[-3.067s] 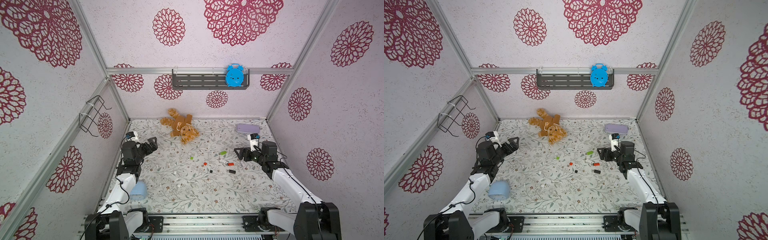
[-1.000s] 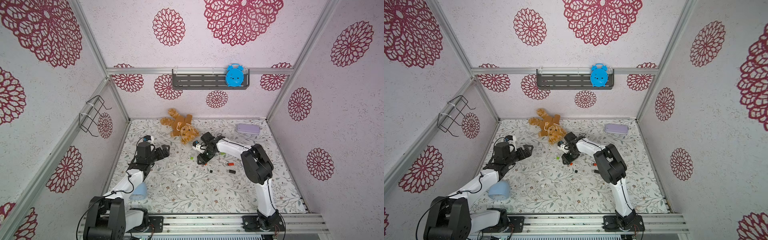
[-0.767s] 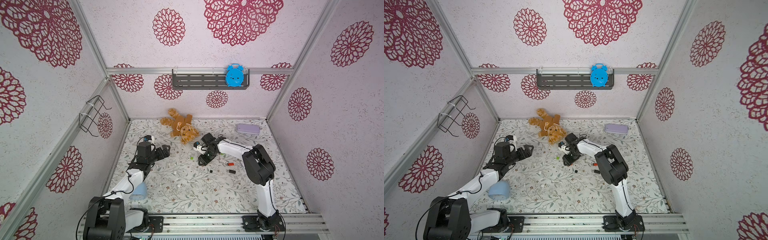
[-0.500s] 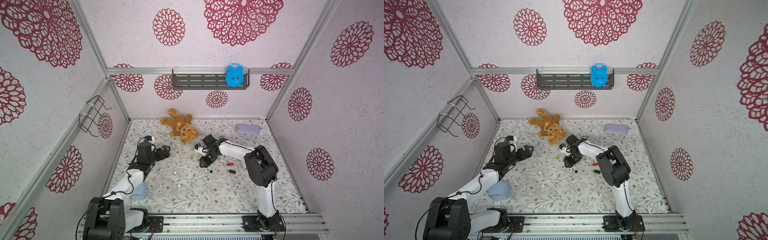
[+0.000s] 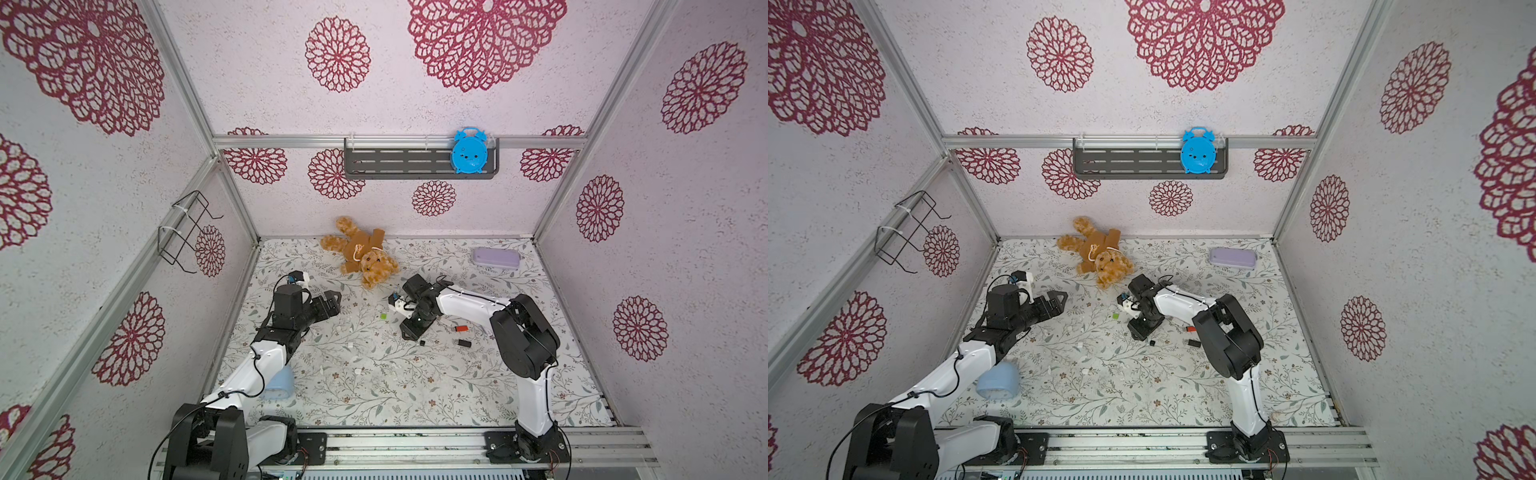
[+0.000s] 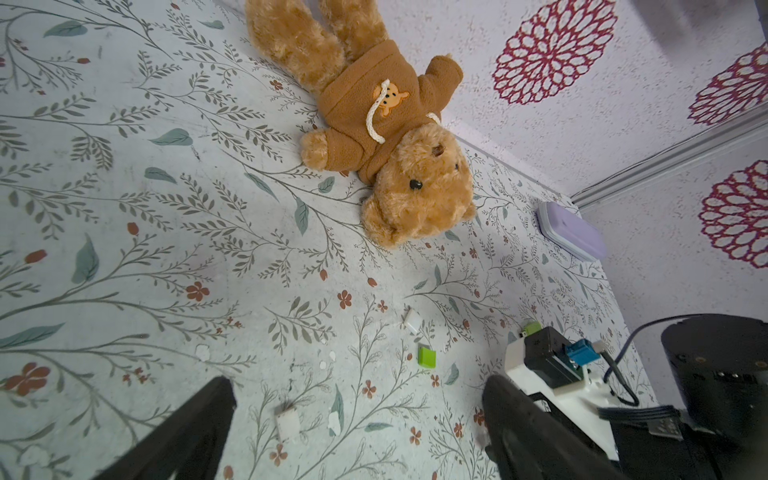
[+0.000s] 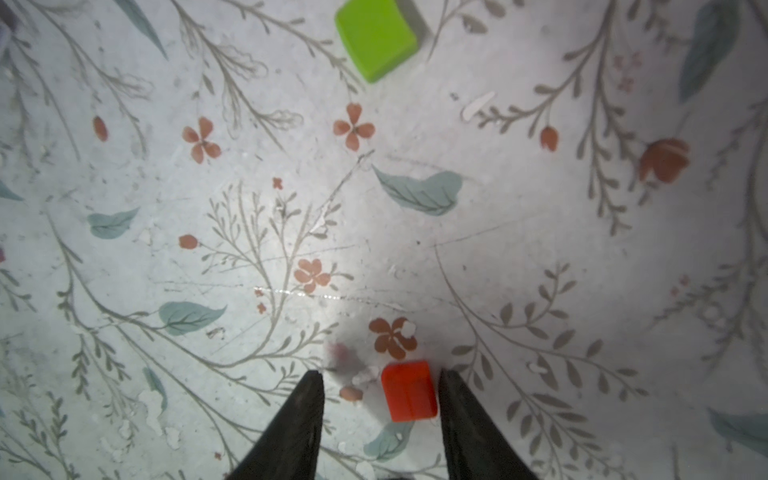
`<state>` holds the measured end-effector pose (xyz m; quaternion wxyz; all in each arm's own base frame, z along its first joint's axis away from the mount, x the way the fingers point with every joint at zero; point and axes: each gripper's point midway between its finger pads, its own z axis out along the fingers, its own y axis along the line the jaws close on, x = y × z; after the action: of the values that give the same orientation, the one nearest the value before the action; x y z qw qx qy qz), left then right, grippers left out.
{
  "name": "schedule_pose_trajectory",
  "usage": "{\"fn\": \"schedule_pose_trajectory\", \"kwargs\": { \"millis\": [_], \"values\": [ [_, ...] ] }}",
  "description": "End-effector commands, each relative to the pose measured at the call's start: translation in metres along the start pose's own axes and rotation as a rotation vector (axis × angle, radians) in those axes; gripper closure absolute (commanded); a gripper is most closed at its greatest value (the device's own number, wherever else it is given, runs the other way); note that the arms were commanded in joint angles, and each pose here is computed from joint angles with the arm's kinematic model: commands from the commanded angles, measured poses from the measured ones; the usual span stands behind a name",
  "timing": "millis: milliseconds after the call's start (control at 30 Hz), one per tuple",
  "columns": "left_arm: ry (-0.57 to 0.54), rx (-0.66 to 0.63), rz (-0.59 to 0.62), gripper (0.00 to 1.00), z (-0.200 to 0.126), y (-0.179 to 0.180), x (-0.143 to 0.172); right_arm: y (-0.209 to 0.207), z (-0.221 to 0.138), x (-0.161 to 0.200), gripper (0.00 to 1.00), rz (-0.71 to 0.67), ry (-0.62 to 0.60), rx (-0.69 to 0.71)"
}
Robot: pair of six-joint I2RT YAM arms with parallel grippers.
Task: Close the usb drive cover
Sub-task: Pick up the cover from the center of the board.
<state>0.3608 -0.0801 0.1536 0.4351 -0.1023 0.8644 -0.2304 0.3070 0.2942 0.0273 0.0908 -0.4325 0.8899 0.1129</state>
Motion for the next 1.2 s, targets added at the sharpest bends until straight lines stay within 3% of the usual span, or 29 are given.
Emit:
{"fn": "schedule_pose_trajectory", "kwargs": {
  "millis": [0, 300, 700, 1167],
  "values": [
    [-0.025, 0.004, 0.026, 0.03, -0.006, -0.005, -0.006, -0.008, -0.014, 0.012, 0.51, -0.088, 0.054, 0.076],
    [-0.033, -0.002, 0.033, 0.03, -0.008, -0.003, -0.005, -0.017, -0.001, 0.024, 0.55, -0.179, 0.136, 0.123],
    [-0.032, -0.008, 0.045, 0.03, -0.007, -0.002, -0.004, -0.014, 0.005, 0.01, 0.57, -0.267, 0.083, 0.11],
    [-0.029, -0.013, 0.056, 0.03, -0.008, -0.001, -0.003, -0.015, 0.013, 0.017, 0.66, -0.265, 0.122, 0.104]
  ]
}}
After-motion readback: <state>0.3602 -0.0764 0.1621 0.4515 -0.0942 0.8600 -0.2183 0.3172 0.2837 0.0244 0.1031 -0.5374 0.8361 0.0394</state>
